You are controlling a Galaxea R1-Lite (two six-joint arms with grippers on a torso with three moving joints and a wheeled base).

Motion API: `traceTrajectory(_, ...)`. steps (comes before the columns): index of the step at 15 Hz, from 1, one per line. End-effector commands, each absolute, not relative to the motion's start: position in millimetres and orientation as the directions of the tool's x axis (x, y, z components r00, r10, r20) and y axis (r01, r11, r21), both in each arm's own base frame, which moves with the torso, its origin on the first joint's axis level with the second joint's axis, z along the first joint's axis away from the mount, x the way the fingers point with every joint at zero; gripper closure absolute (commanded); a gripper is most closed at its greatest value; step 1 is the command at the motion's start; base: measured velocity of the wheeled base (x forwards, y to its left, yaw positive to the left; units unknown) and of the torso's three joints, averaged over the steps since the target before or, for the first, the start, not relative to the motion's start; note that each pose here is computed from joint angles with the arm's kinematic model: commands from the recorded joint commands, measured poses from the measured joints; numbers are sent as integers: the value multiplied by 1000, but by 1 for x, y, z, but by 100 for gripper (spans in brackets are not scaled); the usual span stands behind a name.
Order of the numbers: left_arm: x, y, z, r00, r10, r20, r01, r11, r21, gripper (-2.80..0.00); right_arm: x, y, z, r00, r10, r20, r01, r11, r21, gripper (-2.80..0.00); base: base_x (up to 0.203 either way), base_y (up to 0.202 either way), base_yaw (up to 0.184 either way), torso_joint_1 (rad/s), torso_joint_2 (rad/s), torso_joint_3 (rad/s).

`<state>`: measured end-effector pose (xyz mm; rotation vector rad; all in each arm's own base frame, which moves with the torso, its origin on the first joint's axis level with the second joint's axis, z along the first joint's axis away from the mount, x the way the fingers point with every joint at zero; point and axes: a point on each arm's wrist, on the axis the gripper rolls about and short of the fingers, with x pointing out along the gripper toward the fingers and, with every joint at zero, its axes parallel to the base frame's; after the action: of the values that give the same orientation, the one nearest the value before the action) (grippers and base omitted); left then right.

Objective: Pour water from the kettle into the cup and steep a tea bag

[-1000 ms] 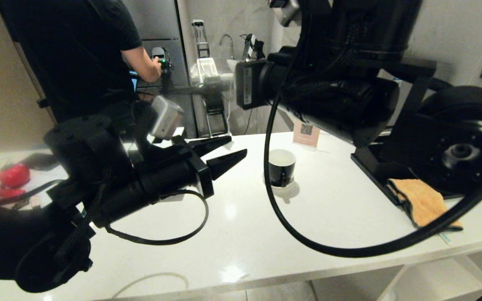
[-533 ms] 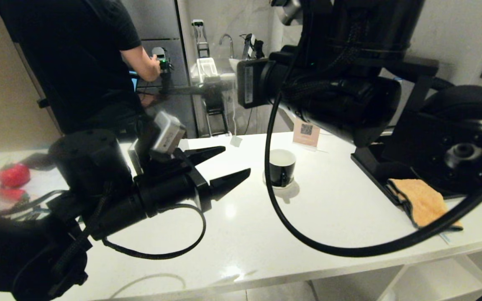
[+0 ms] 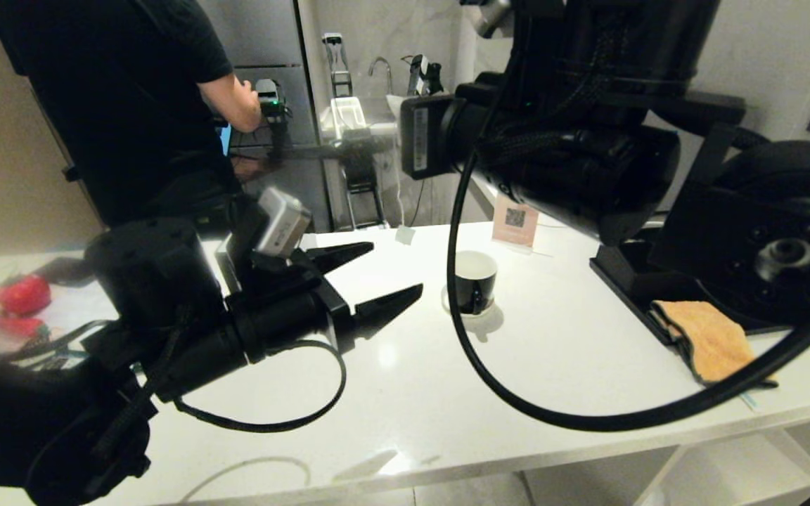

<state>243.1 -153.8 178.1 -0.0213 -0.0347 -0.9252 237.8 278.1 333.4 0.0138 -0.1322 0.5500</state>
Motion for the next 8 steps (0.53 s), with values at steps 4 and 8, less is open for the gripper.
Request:
traceTrajectory(4,260,-163,189,598,-796,93,799,602,15,-280,237,277,335,845,519,133,-521,853,-21,0,0,0,0,0,0,0)
traceTrajectory(8,264,-166,191,596,-797,100,800,600,19,-280,236,276,335,845,519,132,-521,853,-20,0,0,0,0,0,0,0)
